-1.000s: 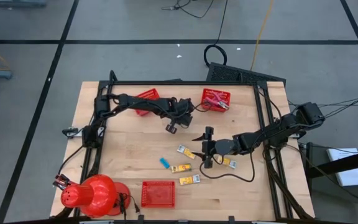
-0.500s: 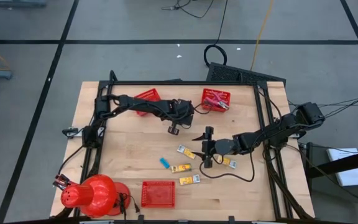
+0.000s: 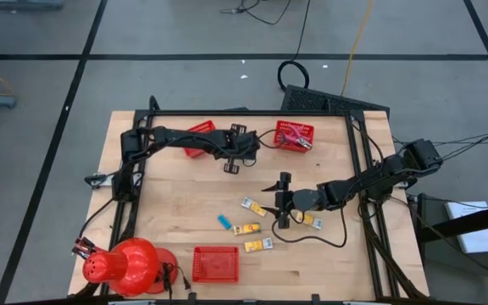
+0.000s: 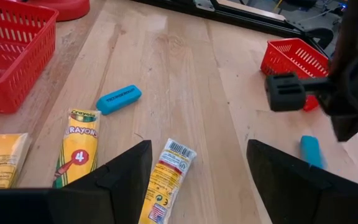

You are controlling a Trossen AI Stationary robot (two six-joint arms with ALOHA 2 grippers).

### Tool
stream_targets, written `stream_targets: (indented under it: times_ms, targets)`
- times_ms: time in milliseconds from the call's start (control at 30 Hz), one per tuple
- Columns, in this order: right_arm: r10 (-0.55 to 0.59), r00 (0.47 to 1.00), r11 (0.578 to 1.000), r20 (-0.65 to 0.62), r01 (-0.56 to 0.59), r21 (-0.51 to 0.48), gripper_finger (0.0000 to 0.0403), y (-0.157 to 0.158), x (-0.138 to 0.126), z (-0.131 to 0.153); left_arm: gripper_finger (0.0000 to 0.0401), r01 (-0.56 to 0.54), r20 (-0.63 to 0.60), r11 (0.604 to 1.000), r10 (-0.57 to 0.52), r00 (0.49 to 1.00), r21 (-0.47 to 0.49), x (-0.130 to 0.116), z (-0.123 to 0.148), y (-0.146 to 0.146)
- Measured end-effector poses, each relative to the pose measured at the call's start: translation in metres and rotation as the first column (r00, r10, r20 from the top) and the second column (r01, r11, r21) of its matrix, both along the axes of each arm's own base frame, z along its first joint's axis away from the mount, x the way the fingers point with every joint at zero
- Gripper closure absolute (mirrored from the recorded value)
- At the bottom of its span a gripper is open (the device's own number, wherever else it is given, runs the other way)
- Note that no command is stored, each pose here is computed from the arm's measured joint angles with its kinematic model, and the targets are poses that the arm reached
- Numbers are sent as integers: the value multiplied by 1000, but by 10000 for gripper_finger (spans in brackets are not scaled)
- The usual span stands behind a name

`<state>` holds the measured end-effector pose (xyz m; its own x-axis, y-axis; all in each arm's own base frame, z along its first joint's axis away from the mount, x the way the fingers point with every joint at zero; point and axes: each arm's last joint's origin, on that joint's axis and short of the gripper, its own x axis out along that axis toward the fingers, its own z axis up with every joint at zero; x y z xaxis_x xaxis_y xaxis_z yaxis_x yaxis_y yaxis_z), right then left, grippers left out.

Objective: Pick & Place School Supplies
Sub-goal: Put the blue eraser into the top left red bin

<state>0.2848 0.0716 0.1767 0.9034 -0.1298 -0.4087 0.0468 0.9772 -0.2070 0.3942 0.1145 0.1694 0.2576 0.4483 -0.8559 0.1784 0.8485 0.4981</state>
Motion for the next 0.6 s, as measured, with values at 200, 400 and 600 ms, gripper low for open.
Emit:
stream_targets:
  times_ms: [200, 400, 600]
  targets:
    - [1, 1000, 1000, -1, -1, 0, 149, 0, 0, 0, 401, -40, -7, 999, 40, 999, -4, -3, 2, -2]
    - [25, 1000, 1000, -7, -25, 11, 149, 1, 0, 0, 399, 27, 36, 989, -22, 999, -147, -1, 2, -5]
    - [25, 1000, 1000, -7, -25, 15, 149, 1, 0, 0, 345, 76, 55, 977, -66, 996, -201, -1, 2, 1]
